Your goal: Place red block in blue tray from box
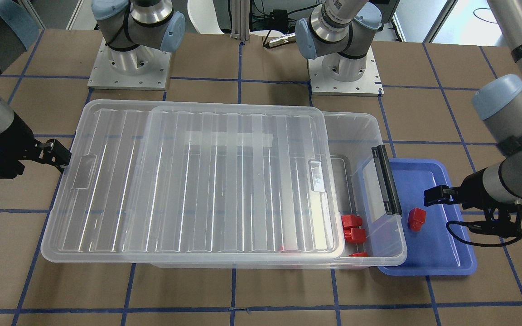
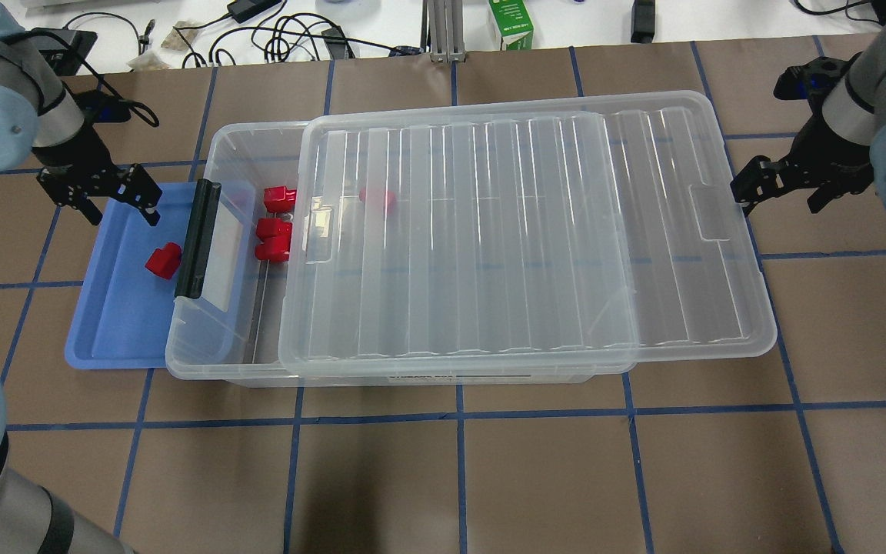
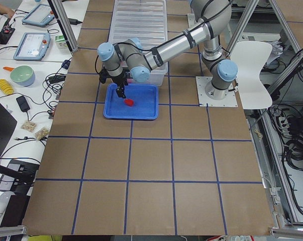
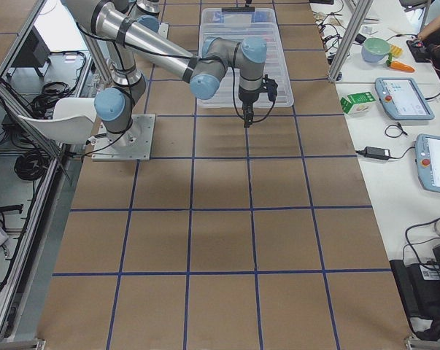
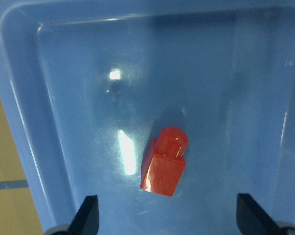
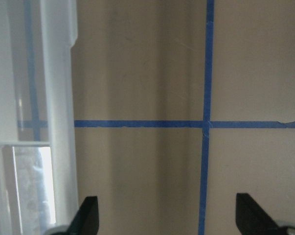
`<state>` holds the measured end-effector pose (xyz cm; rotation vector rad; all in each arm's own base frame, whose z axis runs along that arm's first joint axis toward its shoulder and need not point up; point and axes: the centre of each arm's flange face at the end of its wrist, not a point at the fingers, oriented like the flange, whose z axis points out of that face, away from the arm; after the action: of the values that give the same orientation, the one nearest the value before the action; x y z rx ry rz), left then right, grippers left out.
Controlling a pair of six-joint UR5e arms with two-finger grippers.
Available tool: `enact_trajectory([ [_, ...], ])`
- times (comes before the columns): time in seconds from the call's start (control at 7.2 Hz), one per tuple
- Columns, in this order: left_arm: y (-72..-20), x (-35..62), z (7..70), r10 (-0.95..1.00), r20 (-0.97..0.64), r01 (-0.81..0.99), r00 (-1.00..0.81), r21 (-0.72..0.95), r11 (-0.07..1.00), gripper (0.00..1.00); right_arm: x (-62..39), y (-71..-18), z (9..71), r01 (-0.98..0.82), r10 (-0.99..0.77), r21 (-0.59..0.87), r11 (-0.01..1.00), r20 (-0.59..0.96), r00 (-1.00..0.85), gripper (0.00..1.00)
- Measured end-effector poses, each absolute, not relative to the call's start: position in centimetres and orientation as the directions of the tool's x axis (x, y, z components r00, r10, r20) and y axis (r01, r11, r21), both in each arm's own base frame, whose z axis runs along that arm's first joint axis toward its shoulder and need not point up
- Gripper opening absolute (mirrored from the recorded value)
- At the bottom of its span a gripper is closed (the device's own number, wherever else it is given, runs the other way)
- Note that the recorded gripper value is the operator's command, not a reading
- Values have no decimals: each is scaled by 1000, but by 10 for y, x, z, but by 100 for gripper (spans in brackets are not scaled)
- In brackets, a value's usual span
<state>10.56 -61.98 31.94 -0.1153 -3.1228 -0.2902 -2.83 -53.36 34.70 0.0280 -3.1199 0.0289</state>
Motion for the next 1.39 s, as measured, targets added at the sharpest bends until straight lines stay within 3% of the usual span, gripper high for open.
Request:
enact_trajectory([
  [0.42,-597,74,417,56,4,56,-998,175,983,100,23,-537,348,-20,-19,-34,999,23,-1000,100],
  [0.83,-557,-25,483,-42,12,-41,-999,94,995,100,57,-537,350,-48,-46,-64,997,28,-999,100],
  [1.39,-503,-94,489,-125,12,-124,-992,80,989,100,69,-542,349,-77,-75,-73,994,31,-997,100],
])
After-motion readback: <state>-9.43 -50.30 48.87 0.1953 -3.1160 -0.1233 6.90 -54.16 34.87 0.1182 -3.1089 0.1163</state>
